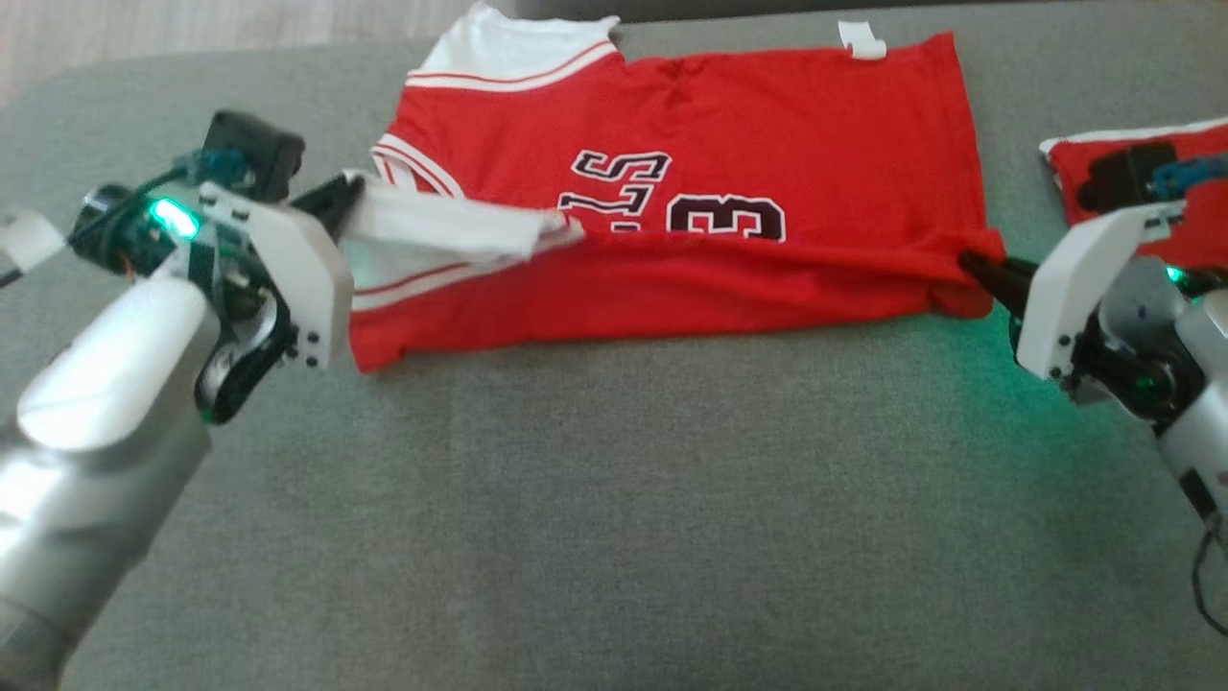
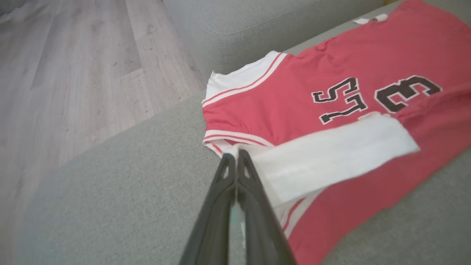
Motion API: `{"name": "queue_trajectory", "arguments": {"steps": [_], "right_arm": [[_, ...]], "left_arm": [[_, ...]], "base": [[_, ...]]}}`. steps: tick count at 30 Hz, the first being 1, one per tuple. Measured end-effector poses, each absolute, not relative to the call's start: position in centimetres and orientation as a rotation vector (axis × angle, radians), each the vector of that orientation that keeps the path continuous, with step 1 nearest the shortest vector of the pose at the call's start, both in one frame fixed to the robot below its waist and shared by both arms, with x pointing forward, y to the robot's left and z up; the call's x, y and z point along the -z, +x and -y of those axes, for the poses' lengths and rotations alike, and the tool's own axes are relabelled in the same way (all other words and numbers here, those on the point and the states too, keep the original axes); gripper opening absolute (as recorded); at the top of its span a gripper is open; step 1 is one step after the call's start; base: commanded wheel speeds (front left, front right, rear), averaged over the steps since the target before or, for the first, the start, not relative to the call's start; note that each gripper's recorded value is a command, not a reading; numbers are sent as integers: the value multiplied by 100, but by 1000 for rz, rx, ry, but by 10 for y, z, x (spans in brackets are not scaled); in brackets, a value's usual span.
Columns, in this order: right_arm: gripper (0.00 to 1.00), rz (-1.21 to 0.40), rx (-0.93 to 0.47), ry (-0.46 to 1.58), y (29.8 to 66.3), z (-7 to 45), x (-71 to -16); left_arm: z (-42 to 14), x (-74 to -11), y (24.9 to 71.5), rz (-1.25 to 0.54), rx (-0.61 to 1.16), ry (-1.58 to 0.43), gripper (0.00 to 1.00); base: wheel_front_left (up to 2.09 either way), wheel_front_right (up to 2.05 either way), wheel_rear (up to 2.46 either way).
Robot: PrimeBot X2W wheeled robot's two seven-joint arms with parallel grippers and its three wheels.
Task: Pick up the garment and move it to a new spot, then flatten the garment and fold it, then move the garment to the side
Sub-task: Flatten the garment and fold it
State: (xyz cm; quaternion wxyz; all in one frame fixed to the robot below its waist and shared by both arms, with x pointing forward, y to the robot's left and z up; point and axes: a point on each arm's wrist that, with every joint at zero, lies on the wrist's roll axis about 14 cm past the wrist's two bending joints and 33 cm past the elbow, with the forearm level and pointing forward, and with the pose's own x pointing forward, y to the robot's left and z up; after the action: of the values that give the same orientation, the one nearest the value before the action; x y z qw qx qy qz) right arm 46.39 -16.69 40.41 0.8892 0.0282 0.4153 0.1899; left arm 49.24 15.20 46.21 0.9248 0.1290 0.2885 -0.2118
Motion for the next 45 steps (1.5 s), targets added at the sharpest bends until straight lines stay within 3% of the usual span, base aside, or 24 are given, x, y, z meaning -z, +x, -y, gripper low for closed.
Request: {"name": "queue_trajectory", "arguments": {"steps": [7, 8, 9, 10, 13, 20, 27, 30, 39, 45], "right_arm": [[0, -839, -384, 60, 479, 165, -403], [0, -827, -381, 52, 481, 166, -402], [78, -799, -377, 41, 486, 167, -404], [100, -799, -377, 41, 486, 167, -404], [100, -689, -354, 79, 503, 166, -416], [100, -207, -298, 158, 551, 163, -497], [100, 64, -269, 158, 548, 153, -556], [100, 188, -232, 193, 532, 154, -583], [100, 64, -121, 166, 427, 156, -504], [100, 23, -137, 211, 403, 147, -489]], "left_arm": [[-143, -441, 510, -626, 457, 319, 0], [-141, -440, 514, -611, 456, 320, 19], [-139, -441, 519, -586, 449, 323, 100], [-139, -441, 519, -586, 449, 323, 100], [-131, -456, 537, -457, 419, 304, 100], [-117, -549, 568, 15, 319, 163, 100], [-115, -619, 544, 242, 233, 11, 100], [-113, -614, 516, 269, 213, -12, 100], [-127, -534, 428, 116, 109, -87, 100], [-137, -503, 403, 38, 74, -102, 100]], "base": [[0, 0, 0], [0, 0, 0], [0, 0, 0], [0, 0, 0], [0, 0, 0], [0, 0, 0], [0, 0, 0], [0, 0, 0], [0, 0, 0], [0, 0, 0]]}}
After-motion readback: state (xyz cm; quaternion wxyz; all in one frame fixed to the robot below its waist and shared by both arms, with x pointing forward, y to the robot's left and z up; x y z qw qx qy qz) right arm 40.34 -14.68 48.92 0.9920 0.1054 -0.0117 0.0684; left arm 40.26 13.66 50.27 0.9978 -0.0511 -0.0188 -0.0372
